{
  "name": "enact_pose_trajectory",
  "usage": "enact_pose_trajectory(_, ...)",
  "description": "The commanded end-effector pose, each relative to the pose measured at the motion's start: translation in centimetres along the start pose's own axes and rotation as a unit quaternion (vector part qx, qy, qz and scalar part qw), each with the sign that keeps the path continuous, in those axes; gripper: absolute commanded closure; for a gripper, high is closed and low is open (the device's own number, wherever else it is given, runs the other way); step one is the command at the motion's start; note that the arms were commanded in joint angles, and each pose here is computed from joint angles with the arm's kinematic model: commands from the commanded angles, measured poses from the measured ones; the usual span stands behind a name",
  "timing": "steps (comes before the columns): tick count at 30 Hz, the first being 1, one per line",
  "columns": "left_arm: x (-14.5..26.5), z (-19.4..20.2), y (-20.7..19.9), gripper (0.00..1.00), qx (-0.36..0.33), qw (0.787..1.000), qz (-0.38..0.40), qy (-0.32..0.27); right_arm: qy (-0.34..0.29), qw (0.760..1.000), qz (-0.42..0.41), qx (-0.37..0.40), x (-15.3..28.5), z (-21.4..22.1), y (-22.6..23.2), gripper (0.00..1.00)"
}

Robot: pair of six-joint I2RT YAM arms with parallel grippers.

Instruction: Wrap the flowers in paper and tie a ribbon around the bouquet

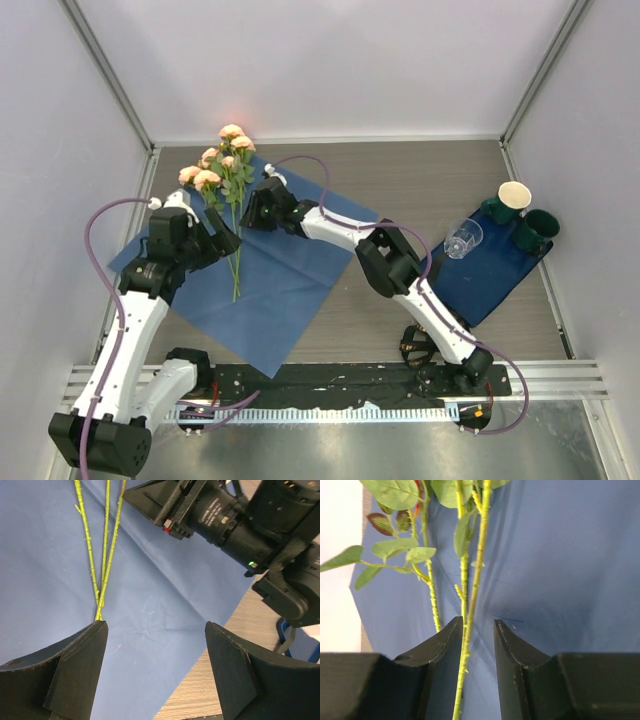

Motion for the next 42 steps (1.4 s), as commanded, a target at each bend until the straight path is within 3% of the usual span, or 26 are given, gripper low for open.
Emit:
enact_pose_trajectory(1, -1.8, 0.1, 0.4, 0.18, -0.003, 1.0, -0.007, 0.009, -0.018, 0.999, -0.007, 0.034, 2.7, -3.1, 1.8, 0.62)
enact_pose_trajectory(5, -4.7, 1.5, 2.3, 0.26, -0.006, 0.994, -0.072, 0.086, 0.002, 0.998, 0.008, 0.068, 6.8, -2.8, 1.8, 0.61)
enact_pose_trajectory(10, -7.2, 3.5, 3.6, 0.48, 0.055, 0.982, -0.089, 0.155, 0.046, 0.992, -0.013, 0.113, 12.1, 0.4, 0.8, 0.61)
enact_pose_trajectory(11, -7.7, 3.4, 4.0, 0.51, 0.079, 0.981, -0.096, 0.152, 0.073, 0.989, 0.0, 0.13, 13.0, 3.0, -1.4, 0.61)
enact_pose_trajectory(17, -9.6, 3.4, 9.1, 0.67, 0.15, 0.965, -0.189, 0.101, 0.074, 0.98, 0.03, 0.18, 19.5, 6.2, -4.9, 0.58)
enact_pose_trajectory(23, -11.4, 1.5, 13.6, 0.76, 0.159, 0.941, -0.291, 0.074, 0.057, 0.98, 0.04, 0.186, 21.3, 6.4, -5.7, 0.58)
enact_pose_trajectory(25, -12.1, -0.2, 13.4, 0.76, 0.154, 0.943, -0.291, 0.052, 0.045, 0.977, 0.06, 0.2, 21.2, 5.7, -6.5, 0.57)
enact_pose_trajectory(29, -13.9, -1.9, 14.3, 0.78, 0.151, 0.935, -0.319, 0.046, 0.027, 0.961, 0.158, 0.227, 20.2, 2.5, -9.1, 0.56)
enact_pose_trajectory(34, -16.3, -2.8, 14.1, 0.85, 0.172, 0.932, -0.313, 0.068, 0.045, 0.939, 0.23, 0.251, 18.3, 2.0, -11.9, 0.57)
enact_pose_trajectory(38, -17.7, -2.6, 14.6, 0.87, 0.179, 0.925, -0.326, 0.083, 0.056, 0.95, 0.226, 0.208, 18.5, 2.3, -13.0, 0.57)
enact_pose_trajectory(40, -18.2, -2.3, 14.6, 0.89, 0.18, 0.924, -0.326, 0.091, 0.015, 0.965, 0.195, 0.175, 20.2, 0.8, -11.7, 0.52)
enact_pose_trajectory(42, -18.3, -2.2, 14.9, 0.88, 0.179, 0.923, -0.328, 0.088, 0.014, 0.982, 0.162, 0.095, 21.9, 1.9, -13.0, 0.42)
Point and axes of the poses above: each gripper's point midway between its finger pads, its own x axis back along the fingers, its own y axis along the line the jaws close on, z = x × y, the point moved 3 cm from there along x, back along the fingers, and after that the axes turned 9 degrees about x, right-handed, at the moved point
